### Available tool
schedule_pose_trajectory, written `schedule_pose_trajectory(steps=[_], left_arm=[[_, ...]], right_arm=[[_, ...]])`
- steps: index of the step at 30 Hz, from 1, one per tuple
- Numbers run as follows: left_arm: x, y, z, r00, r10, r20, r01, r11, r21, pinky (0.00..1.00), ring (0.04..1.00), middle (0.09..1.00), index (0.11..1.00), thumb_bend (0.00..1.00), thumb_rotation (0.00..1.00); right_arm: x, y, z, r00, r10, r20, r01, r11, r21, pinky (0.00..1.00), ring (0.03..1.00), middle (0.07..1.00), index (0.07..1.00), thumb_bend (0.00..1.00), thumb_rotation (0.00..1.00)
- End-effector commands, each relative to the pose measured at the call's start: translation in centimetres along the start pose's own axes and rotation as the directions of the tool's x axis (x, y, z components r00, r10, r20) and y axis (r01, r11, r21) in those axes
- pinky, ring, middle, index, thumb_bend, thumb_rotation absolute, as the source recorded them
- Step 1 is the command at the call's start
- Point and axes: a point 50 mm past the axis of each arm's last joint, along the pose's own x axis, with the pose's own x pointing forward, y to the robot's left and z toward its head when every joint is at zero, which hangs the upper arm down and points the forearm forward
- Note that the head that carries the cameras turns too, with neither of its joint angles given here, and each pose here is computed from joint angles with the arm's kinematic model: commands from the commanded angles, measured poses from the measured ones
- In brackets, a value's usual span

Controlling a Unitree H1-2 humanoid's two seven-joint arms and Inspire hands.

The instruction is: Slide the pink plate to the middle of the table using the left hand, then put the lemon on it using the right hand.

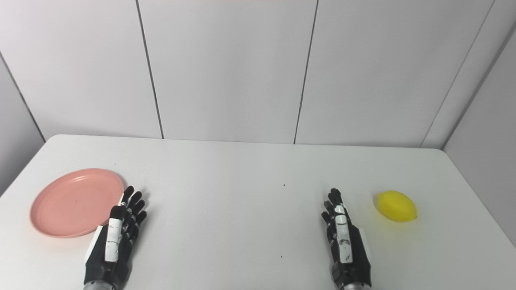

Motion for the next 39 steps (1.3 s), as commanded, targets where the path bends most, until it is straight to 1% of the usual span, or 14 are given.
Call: schedule_pose_trajectory(steps=[1, 10, 16, 24, 32, 39], left_arm=[[-0.5, 0.3, -1.4, 0.996, 0.006, -0.088, -0.006, 1.0, -0.005, 1.0, 1.0, 0.997, 1.0, 0.88, 0.95], [-0.4, 0.6, -1.3, 0.996, 0.003, -0.087, -0.003, 1.0, -0.005, 1.0, 1.0, 0.998, 1.0, 0.88, 0.95], [-0.3, 0.7, -1.4, 0.996, 0.005, -0.09, -0.005, 1.0, -0.002, 1.0, 1.0, 0.993, 1.0, 0.88, 0.95], [-0.2, 0.7, -1.4, 0.996, 0.002, -0.09, -0.002, 1.0, -0.001, 1.0, 1.0, 0.997, 1.0, 0.9, 0.95], [-0.2, 1.4, -1.2, 0.996, -0.011, -0.088, 0.011, 1.0, 0.001, 1.0, 1.0, 1.0, 1.0, 0.9, 0.96], [-0.1, 1.1, -1.4, 0.995, -0.002, -0.095, 0.002, 1.0, 0.002, 1.0, 1.0, 0.998, 1.0, 0.89, 0.96]], right_arm=[[-1.6, -0.6, -2.0, 0.998, -0.019, -0.052, 0.02, 1.0, 0.006, 1.0, 0.99, 0.986, 0.965, 0.73, 0.94], [-1.6, -0.3, -2.0, 0.998, -0.018, -0.053, 0.018, 1.0, 0.008, 1.0, 0.991, 0.988, 0.966, 0.73, 0.95], [-1.5, -0.2, -2.0, 0.998, -0.018, -0.052, 0.019, 1.0, 0.016, 1.0, 0.99, 0.988, 0.962, 0.74, 0.94], [-1.4, -0.1, -2.0, 0.999, -0.015, -0.044, 0.016, 1.0, 0.01, 1.0, 0.984, 0.984, 0.956, 0.72, 0.94], [-1.3, 0.6, -2.1, 0.999, -0.019, -0.044, 0.02, 1.0, 0.008, 1.0, 0.98, 0.978, 0.956, 0.72, 0.94], [-1.2, 0.2, -2.1, 0.999, -0.014, -0.044, 0.015, 1.0, 0.015, 1.0, 0.985, 0.983, 0.958, 0.72, 0.93]])
